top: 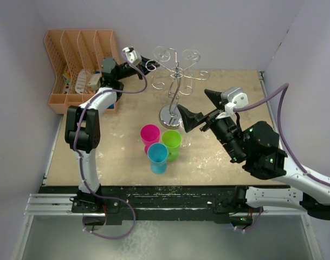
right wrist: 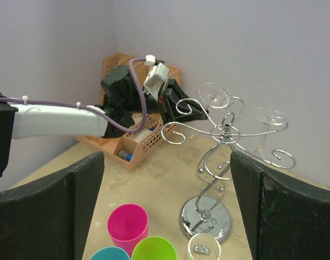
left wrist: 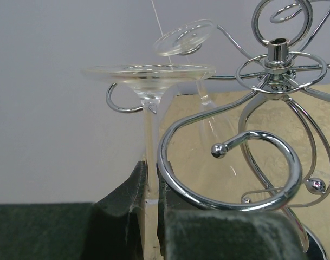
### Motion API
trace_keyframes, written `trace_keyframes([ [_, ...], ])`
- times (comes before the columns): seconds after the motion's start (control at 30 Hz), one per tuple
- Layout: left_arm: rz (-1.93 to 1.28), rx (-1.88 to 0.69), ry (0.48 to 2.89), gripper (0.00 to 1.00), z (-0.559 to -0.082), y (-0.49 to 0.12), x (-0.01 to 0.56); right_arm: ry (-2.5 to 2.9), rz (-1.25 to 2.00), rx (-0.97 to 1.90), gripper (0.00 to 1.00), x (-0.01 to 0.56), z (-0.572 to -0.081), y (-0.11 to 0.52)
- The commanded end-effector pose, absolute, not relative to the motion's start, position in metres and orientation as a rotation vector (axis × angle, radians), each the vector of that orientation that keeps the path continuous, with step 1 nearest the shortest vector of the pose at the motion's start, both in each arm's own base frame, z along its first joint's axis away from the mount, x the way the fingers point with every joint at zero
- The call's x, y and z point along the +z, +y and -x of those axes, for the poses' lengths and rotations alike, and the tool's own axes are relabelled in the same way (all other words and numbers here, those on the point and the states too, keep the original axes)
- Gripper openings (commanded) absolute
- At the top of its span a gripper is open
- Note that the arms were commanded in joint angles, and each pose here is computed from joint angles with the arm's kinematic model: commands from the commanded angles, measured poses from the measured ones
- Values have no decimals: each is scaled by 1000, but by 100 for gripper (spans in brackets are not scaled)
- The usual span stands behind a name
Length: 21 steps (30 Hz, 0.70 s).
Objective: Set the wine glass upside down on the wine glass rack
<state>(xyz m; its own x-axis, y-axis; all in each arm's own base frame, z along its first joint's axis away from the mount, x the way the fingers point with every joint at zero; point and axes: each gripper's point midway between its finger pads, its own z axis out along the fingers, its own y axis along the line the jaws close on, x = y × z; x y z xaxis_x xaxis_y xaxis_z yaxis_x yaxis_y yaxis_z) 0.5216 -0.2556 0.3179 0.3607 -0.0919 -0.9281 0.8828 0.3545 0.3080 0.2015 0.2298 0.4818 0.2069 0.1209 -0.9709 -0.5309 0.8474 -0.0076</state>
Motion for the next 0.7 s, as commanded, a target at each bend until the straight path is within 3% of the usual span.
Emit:
trace_keyframes([
  [0.0,-1049,-760,867,0,-513,-271,348,1247,300,488,100,504,-200,213],
  [0.67,-1022,-801,828,0,-521,-267,343,1335,336,423,100,473,-227,241],
])
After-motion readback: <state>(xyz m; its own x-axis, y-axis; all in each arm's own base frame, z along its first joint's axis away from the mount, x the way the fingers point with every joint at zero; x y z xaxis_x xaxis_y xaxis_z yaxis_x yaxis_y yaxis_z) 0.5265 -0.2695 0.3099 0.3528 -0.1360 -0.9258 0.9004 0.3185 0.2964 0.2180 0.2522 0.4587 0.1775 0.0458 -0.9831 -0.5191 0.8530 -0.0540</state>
